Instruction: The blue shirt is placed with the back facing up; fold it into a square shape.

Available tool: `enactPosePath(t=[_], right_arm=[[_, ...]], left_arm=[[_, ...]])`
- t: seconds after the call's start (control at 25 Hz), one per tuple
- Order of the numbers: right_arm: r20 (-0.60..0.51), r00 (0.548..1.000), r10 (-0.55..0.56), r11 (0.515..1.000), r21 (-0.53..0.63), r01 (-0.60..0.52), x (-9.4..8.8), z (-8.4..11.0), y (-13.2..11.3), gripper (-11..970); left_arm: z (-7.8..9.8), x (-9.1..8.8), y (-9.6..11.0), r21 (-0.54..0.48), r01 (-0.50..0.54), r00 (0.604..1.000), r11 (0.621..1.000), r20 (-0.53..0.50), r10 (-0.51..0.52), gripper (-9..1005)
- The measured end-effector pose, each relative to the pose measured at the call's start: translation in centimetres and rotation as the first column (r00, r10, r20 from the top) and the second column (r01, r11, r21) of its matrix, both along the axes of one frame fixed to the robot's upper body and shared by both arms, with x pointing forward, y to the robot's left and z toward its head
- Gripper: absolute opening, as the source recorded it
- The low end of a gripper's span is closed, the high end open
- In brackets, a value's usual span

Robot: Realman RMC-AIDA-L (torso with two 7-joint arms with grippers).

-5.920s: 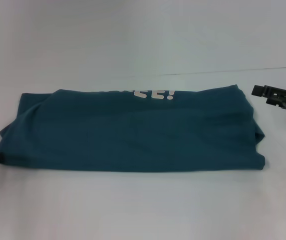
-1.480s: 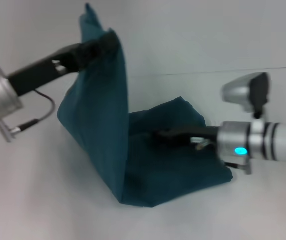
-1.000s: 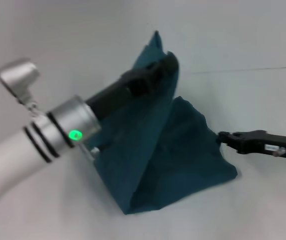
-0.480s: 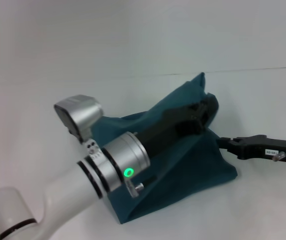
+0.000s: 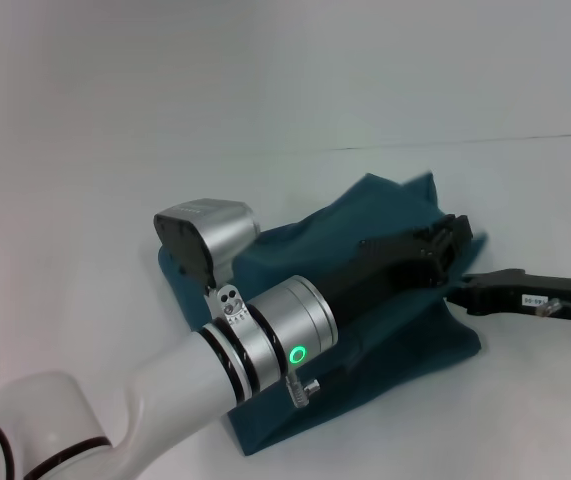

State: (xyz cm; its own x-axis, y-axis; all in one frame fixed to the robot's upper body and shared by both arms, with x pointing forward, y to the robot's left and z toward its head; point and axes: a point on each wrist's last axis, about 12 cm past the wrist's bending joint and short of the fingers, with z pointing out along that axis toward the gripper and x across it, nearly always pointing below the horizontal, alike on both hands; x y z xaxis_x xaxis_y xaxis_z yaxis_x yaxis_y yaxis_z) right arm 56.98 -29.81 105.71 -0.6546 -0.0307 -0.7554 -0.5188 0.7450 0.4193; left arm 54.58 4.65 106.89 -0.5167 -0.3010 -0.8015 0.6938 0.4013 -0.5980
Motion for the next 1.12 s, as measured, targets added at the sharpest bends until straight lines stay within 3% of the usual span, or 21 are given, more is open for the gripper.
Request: enactPosePath(t=[0.08, 0.4, 0.48, 0.68, 0.8, 0.92, 1.12], right_arm=[[-0.014, 1.0, -0.018, 1.0, 0.006, 0.019, 0.0, 0.1, -0.5, 30], [-0.039, 0.993, -0.114, 0.993, 0.007, 0.114, -0.7, -0.1, -3.3, 63], [-0.052, 0.987, -0.154, 0.988, 0.011, 0.155, -0.9, 0.0, -4.3, 83], [-0.076, 0.964, -0.256, 0.965, 0.042, 0.259, -1.4, 0.8, -7.5, 256], [-0.1, 0.96, -0.261, 0.959, 0.088, 0.27, -1.7, 1.8, -8.7, 376], [-0.138, 0.963, -0.23, 0.958, 0.141, 0.249, -1.7, 3.1, -9.2, 496], [-0.193, 0.962, -0.195, 0.949, 0.211, 0.235, -0.8, 4.6, -8.5, 567]], left_arm=[[0.0, 0.1, -0.2, 0.013, 0.003, 1.0, 1.0, -0.006, -0.003, 13], [0.0, -0.4, -0.5, 0.013, 0.036, 0.999, 0.999, 0.002, -0.036, 374], [0.1, -0.5, 0.0, -0.011, 0.04, 0.999, 0.999, 0.022, -0.04, 411], [0.4, -0.8, 3.0, -0.105, 0.051, 0.995, 0.993, 0.093, -0.042, 505], [0.4, -0.8, 5.4, -0.153, 0.039, 0.993, 0.987, 0.118, -0.021, 561], [0.3, -0.9, 7.9, -0.179, 0.006, 0.989, 0.984, 0.146, 0.021, 659], [-0.1, -0.3, 11.1, -0.118, -0.033, 0.984, 0.992, 0.167, 0.053, 832]])
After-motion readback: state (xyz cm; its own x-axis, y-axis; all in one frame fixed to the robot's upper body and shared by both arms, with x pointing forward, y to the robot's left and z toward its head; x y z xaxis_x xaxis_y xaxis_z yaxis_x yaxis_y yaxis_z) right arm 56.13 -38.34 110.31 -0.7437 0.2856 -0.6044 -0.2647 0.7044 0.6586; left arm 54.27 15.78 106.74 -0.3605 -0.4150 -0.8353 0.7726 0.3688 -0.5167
